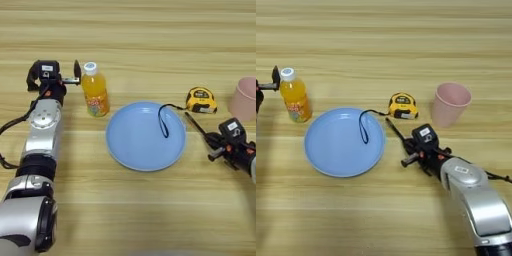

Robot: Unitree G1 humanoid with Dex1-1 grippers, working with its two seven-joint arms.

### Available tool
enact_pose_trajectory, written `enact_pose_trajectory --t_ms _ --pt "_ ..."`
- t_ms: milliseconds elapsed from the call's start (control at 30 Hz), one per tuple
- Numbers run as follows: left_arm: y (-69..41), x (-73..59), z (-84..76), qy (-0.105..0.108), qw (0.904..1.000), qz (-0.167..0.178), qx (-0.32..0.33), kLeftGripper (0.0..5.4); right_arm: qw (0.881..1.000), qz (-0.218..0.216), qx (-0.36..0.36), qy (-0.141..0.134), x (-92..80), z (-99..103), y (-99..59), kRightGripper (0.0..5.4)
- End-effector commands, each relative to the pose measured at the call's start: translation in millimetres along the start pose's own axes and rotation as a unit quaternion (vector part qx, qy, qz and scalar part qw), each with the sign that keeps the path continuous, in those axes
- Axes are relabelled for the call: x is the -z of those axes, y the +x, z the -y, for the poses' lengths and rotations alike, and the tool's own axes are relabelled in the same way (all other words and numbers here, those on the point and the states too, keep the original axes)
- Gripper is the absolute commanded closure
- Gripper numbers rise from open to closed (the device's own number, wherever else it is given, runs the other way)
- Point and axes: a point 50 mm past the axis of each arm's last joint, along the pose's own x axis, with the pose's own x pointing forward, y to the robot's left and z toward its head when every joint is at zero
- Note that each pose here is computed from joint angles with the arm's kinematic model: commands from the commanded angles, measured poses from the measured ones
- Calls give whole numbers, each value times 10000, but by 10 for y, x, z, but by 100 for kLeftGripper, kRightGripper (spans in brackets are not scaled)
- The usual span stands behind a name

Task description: Move the objects on the table

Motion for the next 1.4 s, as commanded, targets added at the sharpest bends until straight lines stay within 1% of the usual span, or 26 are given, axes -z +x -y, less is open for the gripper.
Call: enact_pose_trajectory --t_ms 33,133,300,400,567,767,833,933,1067,1233,1400 --pt "-10 20 28 62 9999 -74 60 0 9995 287 -118 -8 -159 -26 -46 510" --pt "-10 20 29 63 9999 -74 62 0 9989 433 -180 -26 -234 -62 -57 510" --pt "-11 21 29 64 9999 -75 62 0 9973 613 -398 -55 -344 -165 15 510" --pt "-11 21 30 65 9999 -75 62 0 9947 714 -731 -67 -416 -325 107 510" --pt "-14 18 31 62 9999 -70 62 0 9906 737 -1149 -88 -477 -537 232 510" --pt "-16 18 36 57 9999 -69 61 0 9887 712 -1322 -40 -527 -676 440 510" --pt "-18 18 37 55 9999 -69 61 0 9885 752 -1313 -11 -567 -709 526 510" --pt "-20 18 40 50 9999 -68 61 0 9892 828 -1208 -61 -603 -712 634 510" --pt "-23 17 42 49 9999 -66 63 0 9903 854 -1092 2 -591 -696 789 510" --pt "-28 15 40 51 9999 -60 67 0 9898 947 -1066 21 -594 -701 910 510" --pt "-31 15 36 47 9999 -61 65 0 9906 853 -1070 62 -518 -730 1002 510"
